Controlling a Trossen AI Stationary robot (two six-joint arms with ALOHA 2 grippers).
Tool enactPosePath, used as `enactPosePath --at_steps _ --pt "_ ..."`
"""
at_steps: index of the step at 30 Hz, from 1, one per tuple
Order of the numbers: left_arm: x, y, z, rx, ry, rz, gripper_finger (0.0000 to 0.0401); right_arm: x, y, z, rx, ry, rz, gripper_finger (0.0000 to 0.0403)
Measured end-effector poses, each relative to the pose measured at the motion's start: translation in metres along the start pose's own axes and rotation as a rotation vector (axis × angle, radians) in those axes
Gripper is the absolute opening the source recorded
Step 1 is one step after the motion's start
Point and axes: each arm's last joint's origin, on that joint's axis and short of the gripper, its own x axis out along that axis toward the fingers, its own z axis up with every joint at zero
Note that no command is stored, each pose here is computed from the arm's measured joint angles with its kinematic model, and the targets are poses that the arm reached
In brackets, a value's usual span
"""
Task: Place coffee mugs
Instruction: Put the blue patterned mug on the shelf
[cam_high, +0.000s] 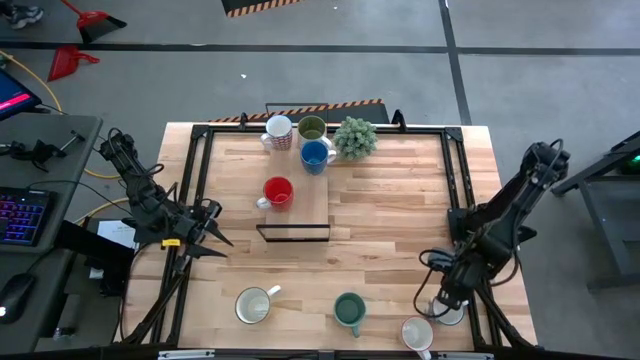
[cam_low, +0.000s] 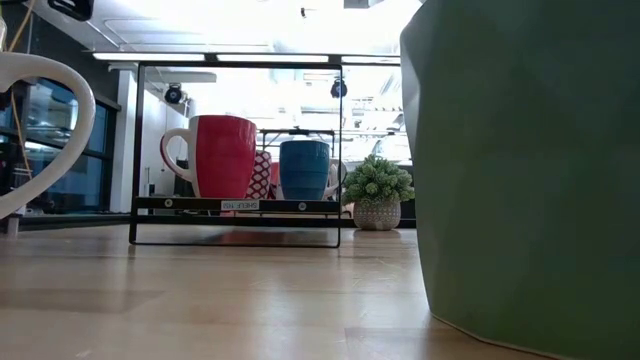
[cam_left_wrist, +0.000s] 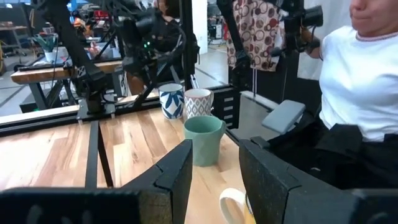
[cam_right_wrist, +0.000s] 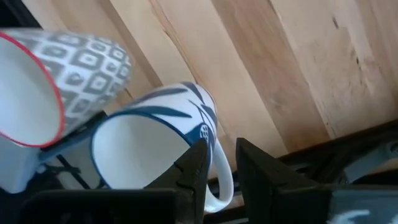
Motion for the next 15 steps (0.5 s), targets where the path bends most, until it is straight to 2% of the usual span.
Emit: enactPosePath --at_steps 10,15 --pt "0.0 0.0 0.003 -0.012 -0.024 0.001 0.0119 0.004 0.004 -0.012 -0.061 0.029 0.002 0.0067" --pt "0.0 0.0 0.003 -0.012 -0.024 0.001 0.0119 0.005 0.008 -0.014 -0.075 0.026 0.041 0.0067"
